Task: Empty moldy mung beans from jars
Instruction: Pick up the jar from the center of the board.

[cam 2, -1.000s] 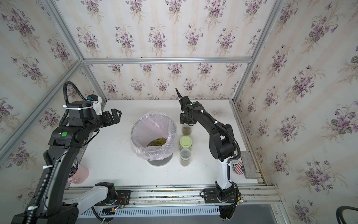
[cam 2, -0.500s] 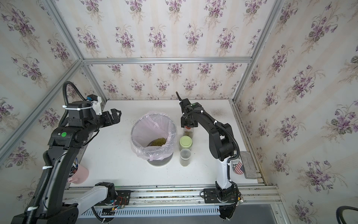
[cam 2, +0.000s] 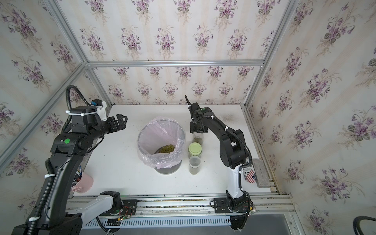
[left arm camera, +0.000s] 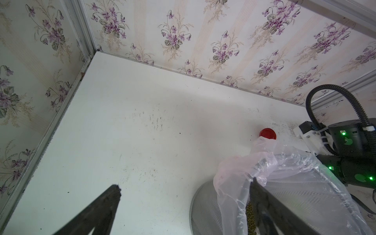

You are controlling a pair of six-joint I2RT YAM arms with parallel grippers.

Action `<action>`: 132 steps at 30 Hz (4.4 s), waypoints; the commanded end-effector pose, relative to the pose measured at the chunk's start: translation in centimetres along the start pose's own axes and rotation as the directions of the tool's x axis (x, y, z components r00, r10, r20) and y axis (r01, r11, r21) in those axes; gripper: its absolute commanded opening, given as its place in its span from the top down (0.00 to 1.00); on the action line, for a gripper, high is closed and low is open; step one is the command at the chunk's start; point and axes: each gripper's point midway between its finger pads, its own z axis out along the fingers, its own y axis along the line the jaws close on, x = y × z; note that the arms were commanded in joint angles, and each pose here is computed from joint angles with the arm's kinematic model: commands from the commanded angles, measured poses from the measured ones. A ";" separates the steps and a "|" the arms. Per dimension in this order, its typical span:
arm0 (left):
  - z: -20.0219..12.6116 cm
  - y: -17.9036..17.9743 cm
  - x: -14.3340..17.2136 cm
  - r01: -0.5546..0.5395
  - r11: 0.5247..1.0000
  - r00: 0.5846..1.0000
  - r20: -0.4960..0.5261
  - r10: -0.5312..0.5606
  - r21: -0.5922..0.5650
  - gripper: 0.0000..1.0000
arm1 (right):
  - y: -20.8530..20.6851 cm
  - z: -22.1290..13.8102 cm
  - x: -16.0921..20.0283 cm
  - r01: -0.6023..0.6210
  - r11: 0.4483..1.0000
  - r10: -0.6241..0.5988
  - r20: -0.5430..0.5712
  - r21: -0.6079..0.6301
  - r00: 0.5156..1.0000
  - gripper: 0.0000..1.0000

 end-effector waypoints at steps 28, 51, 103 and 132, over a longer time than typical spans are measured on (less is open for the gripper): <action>-0.3 -0.3 -0.7 -0.005 1.000 1.000 0.027 0.005 0.011 0.00 | -0.8 -0.9 3.6 -0.011 1.000 0.011 -0.067 -0.001 0.998 0.19; -1.3 -0.4 -1.7 -0.023 1.000 0.998 0.057 0.022 0.009 0.00 | -0.4 -3.6 0.5 -0.033 0.999 0.033 0.010 -0.030 0.999 0.40; -10.2 -18.8 -4.7 -0.725 0.460 0.686 0.470 0.556 0.513 0.01 | 8.0 -34.2 -4.3 0.287 0.666 0.083 0.451 -0.689 0.889 0.43; -5.7 -19.0 0.7 -0.927 0.325 0.375 0.478 0.794 0.188 0.01 | 13.6 -34.8 3.7 0.362 0.578 -0.085 0.387 -0.731 0.918 0.46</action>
